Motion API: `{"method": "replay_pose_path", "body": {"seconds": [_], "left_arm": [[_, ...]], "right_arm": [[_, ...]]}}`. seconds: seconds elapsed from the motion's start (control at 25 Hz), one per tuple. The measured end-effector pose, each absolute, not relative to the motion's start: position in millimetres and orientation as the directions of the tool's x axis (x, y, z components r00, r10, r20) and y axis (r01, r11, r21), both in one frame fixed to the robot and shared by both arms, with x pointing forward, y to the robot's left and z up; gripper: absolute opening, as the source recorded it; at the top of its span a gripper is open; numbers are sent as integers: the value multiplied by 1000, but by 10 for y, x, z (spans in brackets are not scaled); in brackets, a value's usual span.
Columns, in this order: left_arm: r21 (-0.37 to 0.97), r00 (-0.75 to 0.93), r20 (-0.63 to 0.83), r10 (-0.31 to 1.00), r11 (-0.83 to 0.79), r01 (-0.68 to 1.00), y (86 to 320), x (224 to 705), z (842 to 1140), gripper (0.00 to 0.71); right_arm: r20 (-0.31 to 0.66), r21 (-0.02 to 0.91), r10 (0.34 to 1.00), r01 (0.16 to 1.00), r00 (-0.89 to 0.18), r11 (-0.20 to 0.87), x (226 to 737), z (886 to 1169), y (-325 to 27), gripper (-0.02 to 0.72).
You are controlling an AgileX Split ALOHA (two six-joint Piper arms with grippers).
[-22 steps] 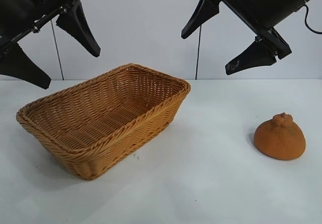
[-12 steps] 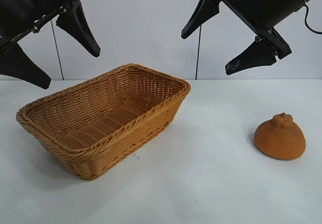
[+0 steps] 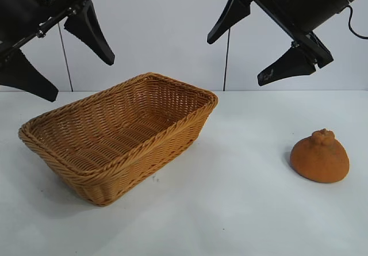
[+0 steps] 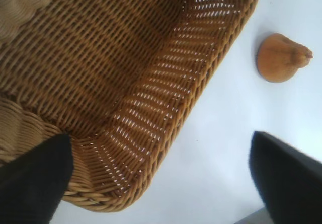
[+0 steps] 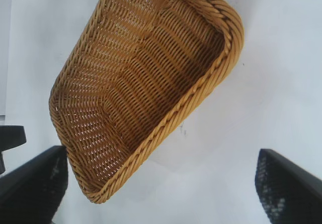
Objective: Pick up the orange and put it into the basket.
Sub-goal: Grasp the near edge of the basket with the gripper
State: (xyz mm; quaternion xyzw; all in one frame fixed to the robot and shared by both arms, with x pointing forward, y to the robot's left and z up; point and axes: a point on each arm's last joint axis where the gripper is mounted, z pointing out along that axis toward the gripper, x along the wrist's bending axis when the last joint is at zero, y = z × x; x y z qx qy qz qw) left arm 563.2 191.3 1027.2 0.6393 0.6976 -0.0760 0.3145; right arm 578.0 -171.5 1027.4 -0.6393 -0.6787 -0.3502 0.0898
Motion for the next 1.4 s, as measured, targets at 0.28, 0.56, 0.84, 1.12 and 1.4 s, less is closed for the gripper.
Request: {"method": "replay_pose_path", "body": {"seconds": [0.28, 0.56, 0.84, 1.12, 1.4], "left_arm": [[307, 20, -528, 849, 168, 937, 1949, 5621, 10305, 672], [324, -15, -462, 887, 184, 928, 2066, 5373, 10627, 672], [260, -251, -407, 878, 375, 890, 1973, 5232, 10643, 672], [221, -506, -369, 780, 602, 767, 2068, 5200, 10431, 672], [190, -544, -382, 747, 640, 745, 2057, 5202, 10415, 672]], "right_arm": [[570, 359, 805, 931, -164, -64, 5780, 10274, -1715, 694], [570, 359, 805, 931, -164, -64, 5780, 10274, -1715, 694], [571, 359, 805, 931, -165, -64, 5779, 10274, -1715, 694], [572, 355, 804, 933, -165, -61, 5774, 10273, -1713, 694], [572, 354, 803, 933, -165, -60, 5773, 10273, -1713, 694]]}}
